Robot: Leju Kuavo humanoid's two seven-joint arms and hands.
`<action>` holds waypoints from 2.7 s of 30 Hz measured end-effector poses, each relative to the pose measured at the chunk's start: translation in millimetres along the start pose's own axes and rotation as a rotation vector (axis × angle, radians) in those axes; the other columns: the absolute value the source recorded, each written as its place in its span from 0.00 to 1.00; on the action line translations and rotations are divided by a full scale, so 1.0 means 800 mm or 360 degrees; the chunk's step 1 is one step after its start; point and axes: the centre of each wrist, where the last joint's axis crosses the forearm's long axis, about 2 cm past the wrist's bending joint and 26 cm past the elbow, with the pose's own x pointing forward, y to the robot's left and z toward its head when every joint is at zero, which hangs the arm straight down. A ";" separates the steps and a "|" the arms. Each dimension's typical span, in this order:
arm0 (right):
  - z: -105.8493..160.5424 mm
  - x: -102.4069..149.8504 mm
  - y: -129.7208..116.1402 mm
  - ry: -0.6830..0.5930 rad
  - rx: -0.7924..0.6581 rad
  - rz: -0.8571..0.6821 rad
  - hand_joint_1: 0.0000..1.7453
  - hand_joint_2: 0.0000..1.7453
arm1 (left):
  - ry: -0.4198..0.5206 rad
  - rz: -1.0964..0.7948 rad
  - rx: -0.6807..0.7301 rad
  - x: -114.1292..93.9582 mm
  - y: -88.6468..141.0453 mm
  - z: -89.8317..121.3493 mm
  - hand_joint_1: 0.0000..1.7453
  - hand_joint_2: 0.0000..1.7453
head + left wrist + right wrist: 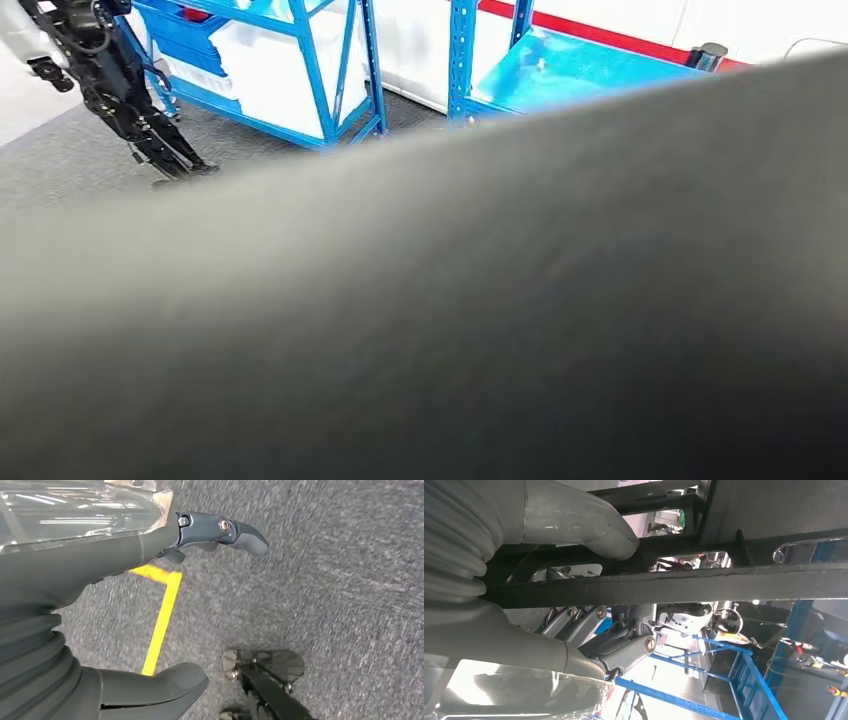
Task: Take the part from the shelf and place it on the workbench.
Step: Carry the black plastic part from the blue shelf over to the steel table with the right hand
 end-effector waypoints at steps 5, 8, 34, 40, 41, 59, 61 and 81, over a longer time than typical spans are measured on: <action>0.003 0.004 0.006 -0.0001 0.0000 -0.0002 1.00 1.00 | 0.0012 0.0001 -0.0003 -0.003 0.000 0.001 0.00 1.00; 0.007 0.004 0.008 0.0011 -0.0003 -0.0009 1.00 1.00 | 0.0013 0.0003 -0.0004 -0.003 -0.001 0.002 0.00 1.00; -0.004 -0.039 0.003 0.0327 0.0112 -0.0152 1.00 1.00 | 0.0012 -0.0011 0.0016 -0.003 -0.004 0.002 0.00 1.00; 0.003 -0.051 -0.001 0.0416 0.0066 -0.0163 1.00 1.00 | 0.0009 -0.0023 0.0011 -0.001 -0.003 0.001 0.00 1.00; 0.003 -0.053 -0.002 0.0425 0.0060 -0.0162 1.00 1.00 | 0.0009 -0.0024 0.0011 -0.001 -0.003 0.001 0.00 1.00; 0.024 -0.070 -0.021 0.0592 -0.0135 -0.0104 1.00 1.00 | -0.0025 -0.0021 -0.0028 0.008 0.001 -0.004 0.00 1.00; 0.026 -0.072 -0.022 0.0607 -0.0144 -0.0104 1.00 1.00 | -0.0025 -0.0020 -0.0028 0.007 0.002 -0.004 0.00 1.00; 0.068 -0.069 -0.024 0.0717 -0.0335 -0.0063 1.00 1.00 | -0.0031 -0.0018 -0.0051 0.009 0.002 -0.005 0.00 1.00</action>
